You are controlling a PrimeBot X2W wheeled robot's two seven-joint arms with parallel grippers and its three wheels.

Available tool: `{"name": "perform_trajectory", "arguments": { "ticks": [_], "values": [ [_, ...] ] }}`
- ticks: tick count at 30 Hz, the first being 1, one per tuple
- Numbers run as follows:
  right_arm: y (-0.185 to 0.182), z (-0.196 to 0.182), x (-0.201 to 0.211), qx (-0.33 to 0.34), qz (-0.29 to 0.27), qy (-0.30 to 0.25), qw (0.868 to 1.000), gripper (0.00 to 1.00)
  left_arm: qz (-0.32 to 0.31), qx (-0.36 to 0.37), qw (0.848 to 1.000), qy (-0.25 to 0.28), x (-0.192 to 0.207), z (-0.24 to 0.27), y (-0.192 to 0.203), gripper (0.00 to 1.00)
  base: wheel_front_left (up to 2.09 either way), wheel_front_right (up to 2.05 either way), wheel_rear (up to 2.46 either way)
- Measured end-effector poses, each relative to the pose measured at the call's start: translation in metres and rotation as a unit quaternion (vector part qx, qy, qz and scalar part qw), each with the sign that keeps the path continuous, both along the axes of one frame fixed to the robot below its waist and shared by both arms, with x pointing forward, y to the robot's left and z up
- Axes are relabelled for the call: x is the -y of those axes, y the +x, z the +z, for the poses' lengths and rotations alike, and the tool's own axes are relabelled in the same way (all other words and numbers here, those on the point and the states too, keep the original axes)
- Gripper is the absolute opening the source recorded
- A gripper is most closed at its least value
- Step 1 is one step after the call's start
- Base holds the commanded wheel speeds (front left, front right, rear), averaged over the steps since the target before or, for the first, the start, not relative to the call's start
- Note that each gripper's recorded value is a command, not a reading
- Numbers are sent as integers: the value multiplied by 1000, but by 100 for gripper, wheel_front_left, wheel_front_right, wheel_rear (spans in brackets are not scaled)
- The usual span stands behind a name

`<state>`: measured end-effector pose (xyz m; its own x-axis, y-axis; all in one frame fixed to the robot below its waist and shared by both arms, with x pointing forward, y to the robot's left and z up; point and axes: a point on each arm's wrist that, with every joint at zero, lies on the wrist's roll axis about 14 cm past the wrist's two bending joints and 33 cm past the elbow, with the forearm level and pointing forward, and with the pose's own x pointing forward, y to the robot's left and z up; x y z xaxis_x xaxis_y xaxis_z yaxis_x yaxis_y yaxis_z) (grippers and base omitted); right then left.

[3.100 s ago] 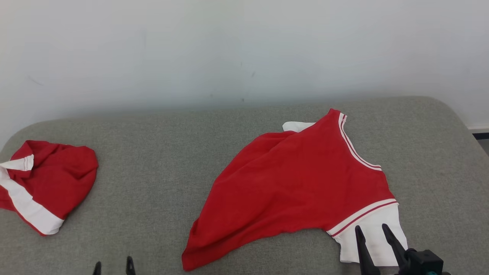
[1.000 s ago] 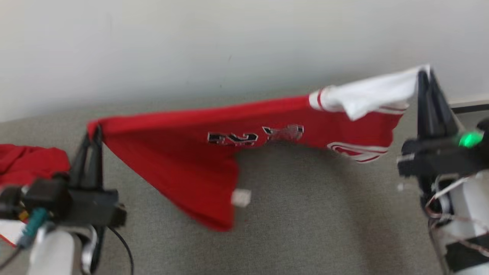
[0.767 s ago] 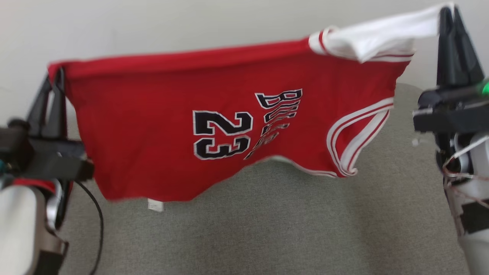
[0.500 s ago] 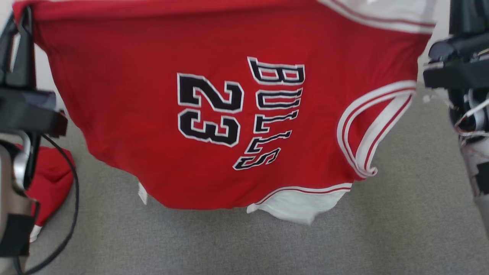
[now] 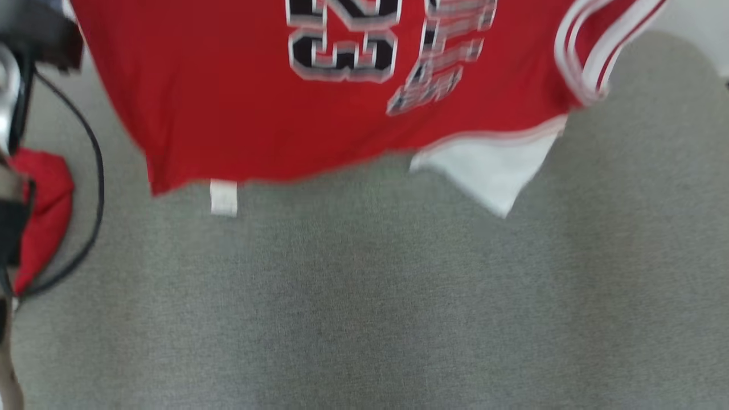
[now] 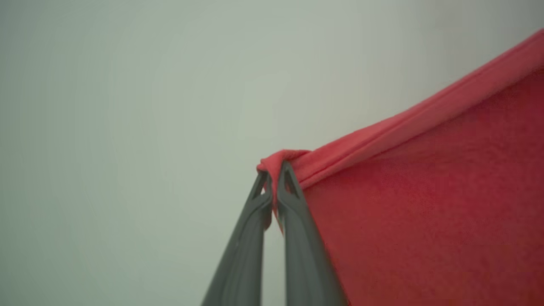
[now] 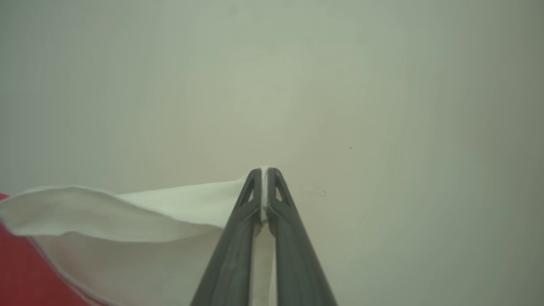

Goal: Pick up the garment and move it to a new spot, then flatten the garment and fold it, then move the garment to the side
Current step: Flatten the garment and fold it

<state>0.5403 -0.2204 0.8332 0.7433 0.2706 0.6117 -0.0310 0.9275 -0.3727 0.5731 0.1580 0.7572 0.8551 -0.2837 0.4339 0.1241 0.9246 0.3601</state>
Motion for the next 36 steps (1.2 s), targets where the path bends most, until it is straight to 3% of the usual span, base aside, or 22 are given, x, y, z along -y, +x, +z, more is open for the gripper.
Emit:
{"name": "perform_trajectory", "arguments": {
  "ticks": [6,12,15,20,26,31,36],
  "values": [
    [45,16,12,25,-41,-29,998,0,13,60,998,25,9,22,46,0,0,0,0],
    [71,14,25,48,-56,-16,997,0,19,93,994,49,10,20,80,0,0,0,0],
    [86,-17,26,27,-53,-15,998,0,24,61,997,49,9,-16,96,0,0,0,0],
    [101,-109,27,-62,-33,16,997,0,41,-45,998,8,-7,-119,106,0,0,0,0],
    [61,-212,41,-168,-29,71,983,0,38,-143,988,-55,-6,-207,67,0,0,0,0],
    [-7,-310,53,-290,-58,119,948,0,54,-243,961,-120,-8,-286,-2,0,0,0,0],
    [-75,-360,49,-362,-75,151,917,0,89,-309,932,-166,-22,-329,-72,0,0,0,0]
  ]
}}
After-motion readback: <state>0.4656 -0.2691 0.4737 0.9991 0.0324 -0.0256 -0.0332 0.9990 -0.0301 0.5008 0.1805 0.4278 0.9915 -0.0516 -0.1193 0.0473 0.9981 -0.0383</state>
